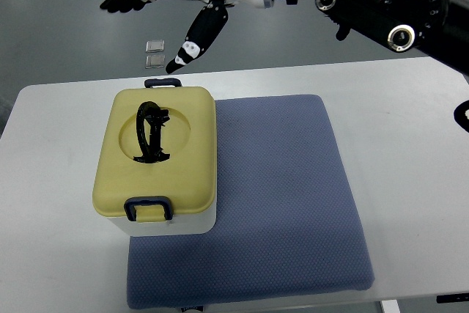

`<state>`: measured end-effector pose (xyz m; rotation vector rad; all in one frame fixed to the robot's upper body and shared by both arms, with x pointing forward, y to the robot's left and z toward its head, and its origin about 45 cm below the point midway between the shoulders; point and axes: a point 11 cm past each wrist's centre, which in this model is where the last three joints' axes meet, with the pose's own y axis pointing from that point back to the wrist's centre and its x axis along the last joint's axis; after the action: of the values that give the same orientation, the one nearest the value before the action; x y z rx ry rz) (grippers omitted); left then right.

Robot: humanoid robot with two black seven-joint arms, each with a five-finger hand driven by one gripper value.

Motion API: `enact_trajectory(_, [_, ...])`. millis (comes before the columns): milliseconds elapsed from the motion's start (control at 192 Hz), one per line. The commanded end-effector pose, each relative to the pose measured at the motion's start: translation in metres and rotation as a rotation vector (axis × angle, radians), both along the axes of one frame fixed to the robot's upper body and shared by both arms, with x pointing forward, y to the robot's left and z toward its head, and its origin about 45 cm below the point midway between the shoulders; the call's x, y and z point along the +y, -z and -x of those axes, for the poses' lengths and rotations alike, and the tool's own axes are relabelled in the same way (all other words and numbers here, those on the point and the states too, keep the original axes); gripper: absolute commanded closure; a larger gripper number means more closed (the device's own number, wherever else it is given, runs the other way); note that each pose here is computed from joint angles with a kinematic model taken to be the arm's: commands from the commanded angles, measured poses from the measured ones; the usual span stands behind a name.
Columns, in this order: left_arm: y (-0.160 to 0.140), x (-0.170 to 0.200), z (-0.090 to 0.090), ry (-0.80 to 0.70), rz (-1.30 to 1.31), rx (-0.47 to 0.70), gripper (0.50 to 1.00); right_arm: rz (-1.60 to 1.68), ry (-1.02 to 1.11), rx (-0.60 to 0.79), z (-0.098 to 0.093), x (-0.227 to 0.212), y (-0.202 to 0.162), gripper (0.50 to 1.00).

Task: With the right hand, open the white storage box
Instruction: 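Swing the right hand over the box toward the black lid handle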

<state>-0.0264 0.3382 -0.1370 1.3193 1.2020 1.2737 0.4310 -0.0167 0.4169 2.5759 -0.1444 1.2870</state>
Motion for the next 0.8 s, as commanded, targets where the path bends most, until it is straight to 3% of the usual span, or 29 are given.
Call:
enact_trajectory(0, [0.000,0.000,0.000,0.000,0.000,0.000,0.500,0.112,-0.070,-0.098,0.013,0.025,0.006,0.593])
enact_trajectory(319, [0.000,0.000,0.000,0.000,0.000,0.000,0.500,0.307,-0.239,-0.367,0.049,0.075,-0.006,0.593])
enact_trajectory(465, [0.000,0.000,0.000,0.001,0.000,0.001,0.500,0.403,-0.247,-0.409,0.046,0.070,0.013,0.599])
enact_trajectory(548, [0.000,0.000,0.000,0.000,0.000,0.000,0.500,0.414,-0.248,-0.410,0.045,0.068,0.020,0.670])
enact_trajectory(794, [0.000,0.000,0.000,0.000,0.000,0.000,0.500,0.483,-0.248,-0.477,0.037,0.059,0.046,0.703])
